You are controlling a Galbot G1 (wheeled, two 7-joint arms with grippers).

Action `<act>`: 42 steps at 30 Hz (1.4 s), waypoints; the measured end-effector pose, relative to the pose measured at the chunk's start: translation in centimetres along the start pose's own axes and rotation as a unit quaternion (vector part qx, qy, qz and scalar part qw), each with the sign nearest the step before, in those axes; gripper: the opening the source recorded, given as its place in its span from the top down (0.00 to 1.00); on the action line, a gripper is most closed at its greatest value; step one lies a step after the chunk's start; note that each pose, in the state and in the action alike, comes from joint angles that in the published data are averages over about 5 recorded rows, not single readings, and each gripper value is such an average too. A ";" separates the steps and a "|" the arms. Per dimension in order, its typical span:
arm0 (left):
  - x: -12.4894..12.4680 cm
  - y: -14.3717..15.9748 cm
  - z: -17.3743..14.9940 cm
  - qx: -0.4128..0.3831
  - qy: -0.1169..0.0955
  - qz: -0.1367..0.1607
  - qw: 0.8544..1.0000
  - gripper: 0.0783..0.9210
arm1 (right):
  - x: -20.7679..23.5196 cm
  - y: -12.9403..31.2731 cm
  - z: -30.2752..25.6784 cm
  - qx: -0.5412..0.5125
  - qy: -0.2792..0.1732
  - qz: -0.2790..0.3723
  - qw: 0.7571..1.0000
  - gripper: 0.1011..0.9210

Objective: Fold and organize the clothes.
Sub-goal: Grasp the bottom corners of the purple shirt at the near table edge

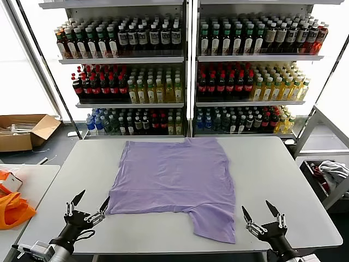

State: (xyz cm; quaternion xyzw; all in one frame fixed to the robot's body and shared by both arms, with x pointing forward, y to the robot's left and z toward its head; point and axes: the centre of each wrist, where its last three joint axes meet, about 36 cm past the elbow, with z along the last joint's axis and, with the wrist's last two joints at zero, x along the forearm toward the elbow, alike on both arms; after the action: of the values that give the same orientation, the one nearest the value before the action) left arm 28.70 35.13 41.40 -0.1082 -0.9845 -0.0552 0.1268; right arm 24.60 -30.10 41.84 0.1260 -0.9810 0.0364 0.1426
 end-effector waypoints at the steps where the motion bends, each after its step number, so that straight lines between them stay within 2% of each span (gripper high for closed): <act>1: -0.1 0.1 0.0 0.000 0.004 0.001 1.000 0.12 | 0.0 0.1 -0.1 0.000 0.004 -0.001 1.000 0.12; 9: -1.7 0.7 0.1 -0.005 0.060 0.021 0.998 0.12 | 0.5 2.2 0.0 -0.002 0.065 -0.003 0.998 0.12; 17: -3.0 1.0 0.8 -0.003 0.089 0.034 0.995 0.12 | 0.7 4.1 1.0 -0.012 0.104 -0.009 0.994 0.14; 26: -4.0 1.6 1.6 0.003 0.108 0.038 0.993 0.12 | 0.3 6.1 1.9 -0.020 0.123 -0.017 0.992 0.44; 29: -4.1 1.7 1.9 0.005 0.113 0.038 0.993 0.17 | 0.3 6.5 2.1 -0.021 0.126 -0.020 0.992 0.56; 38: -4.2 0.8 2.7 0.016 0.120 0.049 0.991 0.47 | 0.5 7.2 2.7 -0.024 0.134 -0.028 0.990 0.88; 42: -4.5 0.3 2.8 0.022 0.120 0.053 0.991 0.60 | 0.6 7.2 2.9 -0.024 0.133 -0.030 0.990 0.98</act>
State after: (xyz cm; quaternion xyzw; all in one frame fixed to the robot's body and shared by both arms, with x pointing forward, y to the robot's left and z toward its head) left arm 32.37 34.90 37.60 -0.1496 -0.9561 -0.0393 0.2490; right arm 21.41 -23.63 38.98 0.1461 -0.9497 0.0247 0.2760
